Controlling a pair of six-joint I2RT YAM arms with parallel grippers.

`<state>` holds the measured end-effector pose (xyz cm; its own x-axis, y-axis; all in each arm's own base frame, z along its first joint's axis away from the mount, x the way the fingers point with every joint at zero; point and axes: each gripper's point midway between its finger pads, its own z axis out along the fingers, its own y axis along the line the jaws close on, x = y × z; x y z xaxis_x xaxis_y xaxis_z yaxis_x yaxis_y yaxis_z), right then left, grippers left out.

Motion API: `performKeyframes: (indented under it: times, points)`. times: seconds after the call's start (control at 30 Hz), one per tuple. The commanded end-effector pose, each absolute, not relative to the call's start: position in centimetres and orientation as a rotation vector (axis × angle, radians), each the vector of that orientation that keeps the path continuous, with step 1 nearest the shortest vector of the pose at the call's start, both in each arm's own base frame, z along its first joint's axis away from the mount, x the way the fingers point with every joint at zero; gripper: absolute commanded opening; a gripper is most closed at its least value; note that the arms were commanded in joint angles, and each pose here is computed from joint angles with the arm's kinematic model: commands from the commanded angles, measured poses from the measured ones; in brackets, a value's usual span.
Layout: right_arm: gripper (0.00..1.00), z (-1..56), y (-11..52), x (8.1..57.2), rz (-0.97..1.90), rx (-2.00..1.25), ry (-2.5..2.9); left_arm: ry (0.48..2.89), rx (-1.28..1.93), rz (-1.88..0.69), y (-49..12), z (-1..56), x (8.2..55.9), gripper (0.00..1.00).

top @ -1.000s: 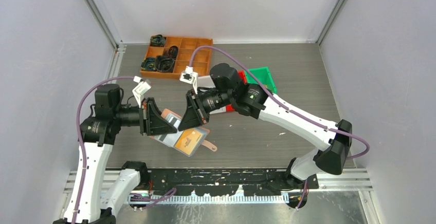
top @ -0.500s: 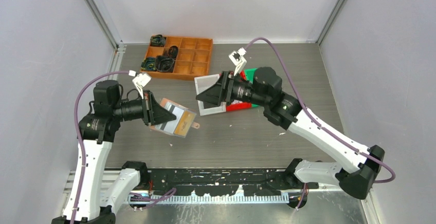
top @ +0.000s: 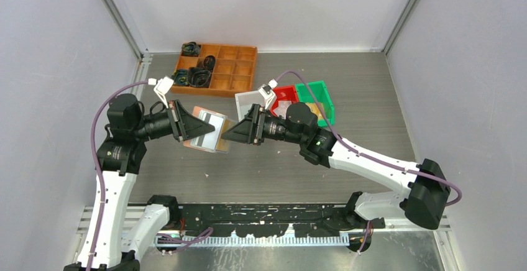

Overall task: Take the credit cards out of the card holder
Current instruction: Remove the credit card from the card holder.

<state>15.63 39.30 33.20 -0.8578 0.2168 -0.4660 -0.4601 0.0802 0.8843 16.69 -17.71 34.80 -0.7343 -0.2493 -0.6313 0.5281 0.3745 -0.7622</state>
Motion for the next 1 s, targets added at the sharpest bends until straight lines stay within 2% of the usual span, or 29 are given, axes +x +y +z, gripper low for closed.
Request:
performKeyframes:
  times: [0.0, 0.13, 0.53, 0.67, 0.83, 0.97]
  points:
    - [0.55, 38.1, 39.4, 15.0, 1.971, -0.263, 1.666, 1.834, 0.314, -1.508, -18.3, 37.8, 15.4, 0.01]
    - [0.51, 38.3, 40.2, 14.6, 2.034, -0.280, 1.654, 1.830, 0.320, -1.508, -18.3, 37.8, 15.2, 0.02]
    - [0.48, 38.3, 41.2, 14.4, 2.074, -0.260, 1.642, 1.833, 0.307, -1.538, -18.3, 38.2, 14.8, 0.05]
    - [0.35, 38.7, 41.4, 15.1, 2.109, -0.199, 1.598, 1.844, 0.306, -1.595, -18.5, 38.5, 14.2, 0.14]
    - [0.15, 38.9, 41.4, 15.7, 2.125, -0.146, 1.565, 1.853, 0.333, -1.656, -18.7, 38.7, 13.1, 0.30]
    - [0.03, 38.9, 41.0, 15.8, 2.109, -0.132, 1.555, 1.852, 0.356, -1.678, -18.7, 38.9, 12.5, 0.35]
